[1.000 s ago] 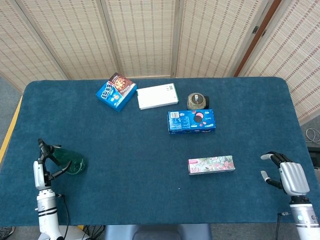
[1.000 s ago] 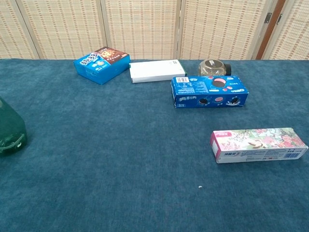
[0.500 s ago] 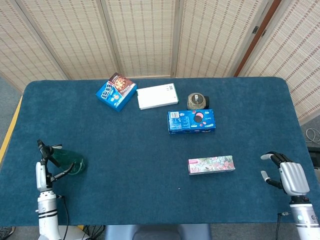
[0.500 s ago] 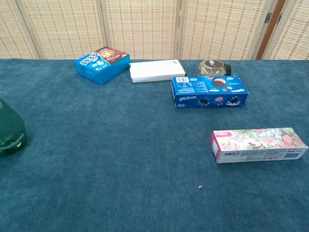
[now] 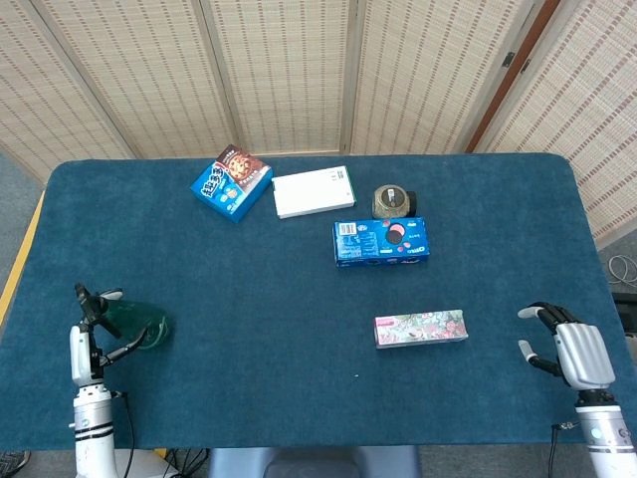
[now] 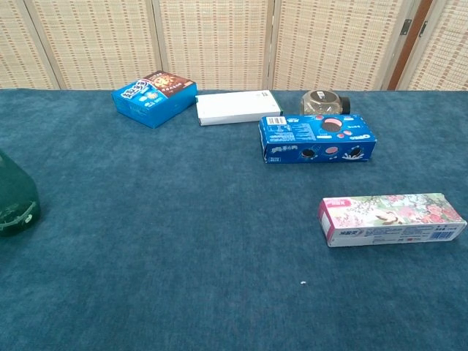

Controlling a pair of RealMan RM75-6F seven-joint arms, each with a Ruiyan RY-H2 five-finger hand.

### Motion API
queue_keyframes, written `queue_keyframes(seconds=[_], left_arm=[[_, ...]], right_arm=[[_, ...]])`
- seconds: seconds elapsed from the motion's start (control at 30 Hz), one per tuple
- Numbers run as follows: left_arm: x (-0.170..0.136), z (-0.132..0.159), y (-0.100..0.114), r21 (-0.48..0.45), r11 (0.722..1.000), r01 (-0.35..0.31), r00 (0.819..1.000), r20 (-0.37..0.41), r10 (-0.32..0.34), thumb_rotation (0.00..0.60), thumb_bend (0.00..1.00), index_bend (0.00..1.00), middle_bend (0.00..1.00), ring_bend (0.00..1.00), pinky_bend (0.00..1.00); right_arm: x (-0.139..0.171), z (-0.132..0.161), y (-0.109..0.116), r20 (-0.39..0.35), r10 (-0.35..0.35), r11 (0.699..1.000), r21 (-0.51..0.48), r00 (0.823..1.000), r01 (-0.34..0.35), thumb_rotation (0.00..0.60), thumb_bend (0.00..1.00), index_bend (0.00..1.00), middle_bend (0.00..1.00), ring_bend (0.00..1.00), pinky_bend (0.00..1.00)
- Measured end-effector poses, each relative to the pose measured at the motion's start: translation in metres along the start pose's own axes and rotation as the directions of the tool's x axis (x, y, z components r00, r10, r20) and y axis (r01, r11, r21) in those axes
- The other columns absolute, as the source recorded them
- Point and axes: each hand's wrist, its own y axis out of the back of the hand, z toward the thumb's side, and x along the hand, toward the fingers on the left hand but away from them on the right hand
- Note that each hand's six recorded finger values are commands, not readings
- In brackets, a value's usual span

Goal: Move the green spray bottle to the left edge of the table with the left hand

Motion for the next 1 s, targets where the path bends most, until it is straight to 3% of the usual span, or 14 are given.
queue_keyframes(seconds=[0.37,0.77,1.0], left_arm=[[-0.0065,0.0052,0.0000,-0.006,1.000,0.015,1.000,-0.016,-0.015,0.600,0.00,0.29,0.25,0.21,0.07],[-0.0085,0.0025,-0.0008,0.008,0.999,0.047,0.997,-0.061,-0.046,0.600,0.00,0.12,0.18,0.15,0.06],[-0.0092,0.0040,0.0004,0.005,0.999,0.045,0.997,-0.065,-0.044,0.600,0.00,0.09,0.18,0.15,0.06]], right_arm=[[0.0002,0.0004,-0.0017,0.000,0.003,1.000,-0.002,1.000,-0.003,0.600,0.24,0.40,0.37,0.32,0.52],[0.0006,-0.0001,-0.0034,0.001,0.005,1.000,-0.004,1.000,-0.005,0.600,0.24,0.40,0.37,0.32,0.52],[0.0005,0.0002,-0.0038,0.000,0.006,1.000,-0.004,1.000,-0.006,0.600,0.24,0.40,0.37,0.32,0.52]])
